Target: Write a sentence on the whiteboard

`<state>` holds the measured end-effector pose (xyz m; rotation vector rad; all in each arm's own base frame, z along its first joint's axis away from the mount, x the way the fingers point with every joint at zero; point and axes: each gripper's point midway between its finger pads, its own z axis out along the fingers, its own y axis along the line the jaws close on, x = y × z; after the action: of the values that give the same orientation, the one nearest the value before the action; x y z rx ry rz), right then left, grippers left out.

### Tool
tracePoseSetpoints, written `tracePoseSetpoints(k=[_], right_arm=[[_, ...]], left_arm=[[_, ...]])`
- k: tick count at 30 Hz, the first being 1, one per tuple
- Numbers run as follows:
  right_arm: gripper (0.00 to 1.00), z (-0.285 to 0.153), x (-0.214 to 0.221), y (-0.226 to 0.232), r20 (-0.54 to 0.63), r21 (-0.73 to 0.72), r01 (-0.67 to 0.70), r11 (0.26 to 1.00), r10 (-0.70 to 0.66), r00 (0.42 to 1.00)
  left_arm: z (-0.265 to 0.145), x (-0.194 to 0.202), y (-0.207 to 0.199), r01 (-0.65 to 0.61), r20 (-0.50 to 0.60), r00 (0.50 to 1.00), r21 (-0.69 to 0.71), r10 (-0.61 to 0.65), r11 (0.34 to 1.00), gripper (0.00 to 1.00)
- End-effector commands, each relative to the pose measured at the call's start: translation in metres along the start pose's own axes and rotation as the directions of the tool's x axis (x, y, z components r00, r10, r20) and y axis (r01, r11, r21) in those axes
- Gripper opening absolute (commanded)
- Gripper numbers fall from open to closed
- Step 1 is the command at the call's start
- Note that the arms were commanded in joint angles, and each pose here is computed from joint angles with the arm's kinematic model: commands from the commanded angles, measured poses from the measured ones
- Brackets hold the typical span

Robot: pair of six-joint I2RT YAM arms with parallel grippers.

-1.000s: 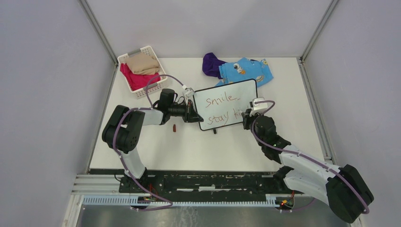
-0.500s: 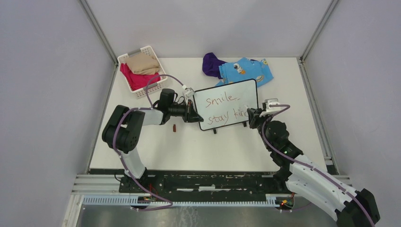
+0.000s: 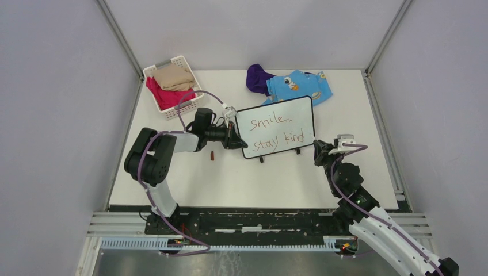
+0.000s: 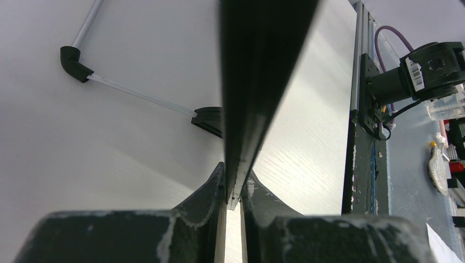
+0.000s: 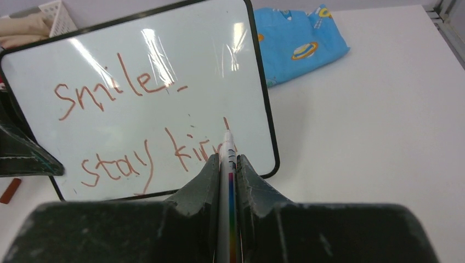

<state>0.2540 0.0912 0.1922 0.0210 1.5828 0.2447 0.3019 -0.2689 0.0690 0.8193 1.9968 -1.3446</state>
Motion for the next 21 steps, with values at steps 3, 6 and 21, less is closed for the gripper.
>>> tracePoseSetpoints(k=[3,6,21], right_arm=[[0.00,0.001,0.018,-0.003,-0.042,0.020,-0.017,1.000,0.018,0.999],[0.00,0.005,0.022,0.000,-0.050,0.025,-0.036,0.999,0.037,0.998],[0.00,0.015,0.024,-0.013,-0.070,0.115,-0.044,0.992,0.052,0.996]], left_arm=[[0.000,0.023,0.032,0.029,-0.054,0.998,-0.138,-0.037,0.990,0.02],[0.000,0.023,0.033,0.029,-0.053,0.998,-0.144,-0.037,0.989,0.02],[-0.002,0.020,0.034,0.021,-0.048,0.998,-0.158,-0.029,0.987,0.02]])
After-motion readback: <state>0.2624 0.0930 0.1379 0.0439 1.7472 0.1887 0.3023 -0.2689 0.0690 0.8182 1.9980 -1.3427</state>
